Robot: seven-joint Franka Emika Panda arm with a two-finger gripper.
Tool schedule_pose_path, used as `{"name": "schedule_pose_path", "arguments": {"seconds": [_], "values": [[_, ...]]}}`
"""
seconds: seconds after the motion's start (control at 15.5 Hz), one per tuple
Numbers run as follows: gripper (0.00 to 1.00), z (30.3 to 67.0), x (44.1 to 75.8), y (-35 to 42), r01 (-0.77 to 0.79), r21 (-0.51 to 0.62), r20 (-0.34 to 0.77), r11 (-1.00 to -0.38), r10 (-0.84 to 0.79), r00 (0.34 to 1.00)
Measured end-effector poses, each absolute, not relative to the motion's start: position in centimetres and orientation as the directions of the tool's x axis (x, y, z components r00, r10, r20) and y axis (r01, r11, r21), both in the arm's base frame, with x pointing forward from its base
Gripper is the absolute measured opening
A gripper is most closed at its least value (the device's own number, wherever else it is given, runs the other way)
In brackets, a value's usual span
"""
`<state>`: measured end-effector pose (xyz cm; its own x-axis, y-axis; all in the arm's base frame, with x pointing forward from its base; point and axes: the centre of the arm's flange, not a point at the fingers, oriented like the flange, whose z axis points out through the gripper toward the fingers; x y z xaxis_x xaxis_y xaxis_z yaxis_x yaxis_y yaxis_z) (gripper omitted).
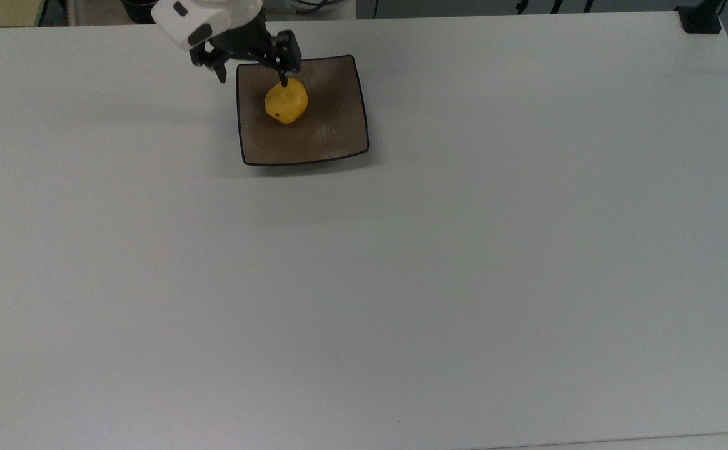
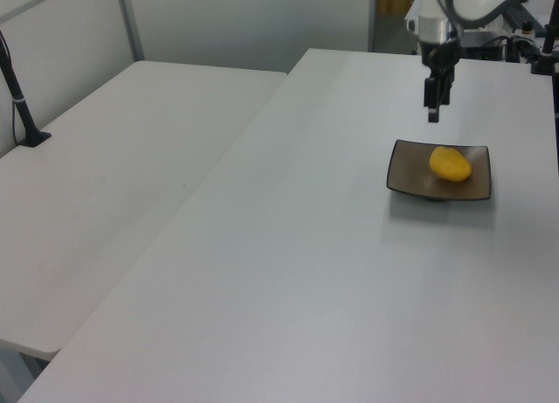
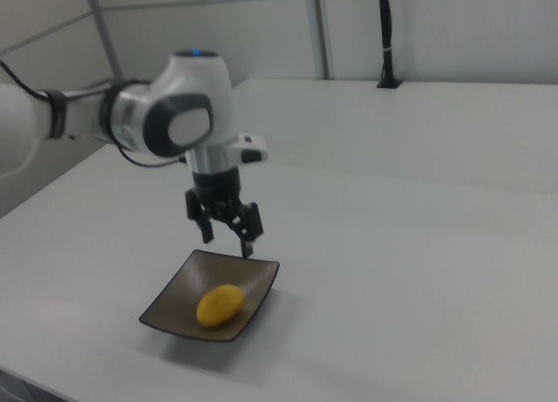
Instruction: Put potatoes on a ceramic plate
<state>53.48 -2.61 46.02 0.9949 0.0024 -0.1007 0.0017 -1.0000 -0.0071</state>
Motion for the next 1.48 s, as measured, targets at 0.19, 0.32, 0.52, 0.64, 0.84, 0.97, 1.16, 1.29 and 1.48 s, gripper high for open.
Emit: {"name": "schedule_pose_path", "arguments": {"seconds": [0.19, 0.32, 0.52, 0.64, 0.84, 0.97, 1.16, 1.29, 1.48], "values": [[1.0, 50.4, 52.3, -2.4, 0.006, -0.006, -0.122, -1.0, 0.007, 0.993], [1.0, 52.3, 52.6, -1.6, 0.023, -0.001, -0.09, -1.0, 0.023, 0.996], [1.0, 55.5, 53.4, 0.5, 0.064, 0.015, -0.022, -0.998, 0.064, 0.998], [1.0, 57.0, 53.7, 1.5, 0.044, 0.019, 0.009, -0.999, 0.044, 0.999], [1.0, 56.7, 53.9, 3.7, 0.043, 0.058, 0.006, -0.997, 0.044, 0.999], [1.0, 55.4, 54.4, 4.7, 0.055, 0.076, -0.014, -0.996, 0.054, 0.998], [1.0, 53.5, 55.6, 4.9, 0.061, 0.081, -0.02, -0.995, 0.06, 0.998], [1.0, 53.4, 55.8, 5.0, 0.062, 0.081, -0.018, -0.995, 0.061, 0.998], [1.0, 53.7, 55.9, 4.9, 0.061, 0.081, -0.012, -0.995, 0.061, 0.998]]}}
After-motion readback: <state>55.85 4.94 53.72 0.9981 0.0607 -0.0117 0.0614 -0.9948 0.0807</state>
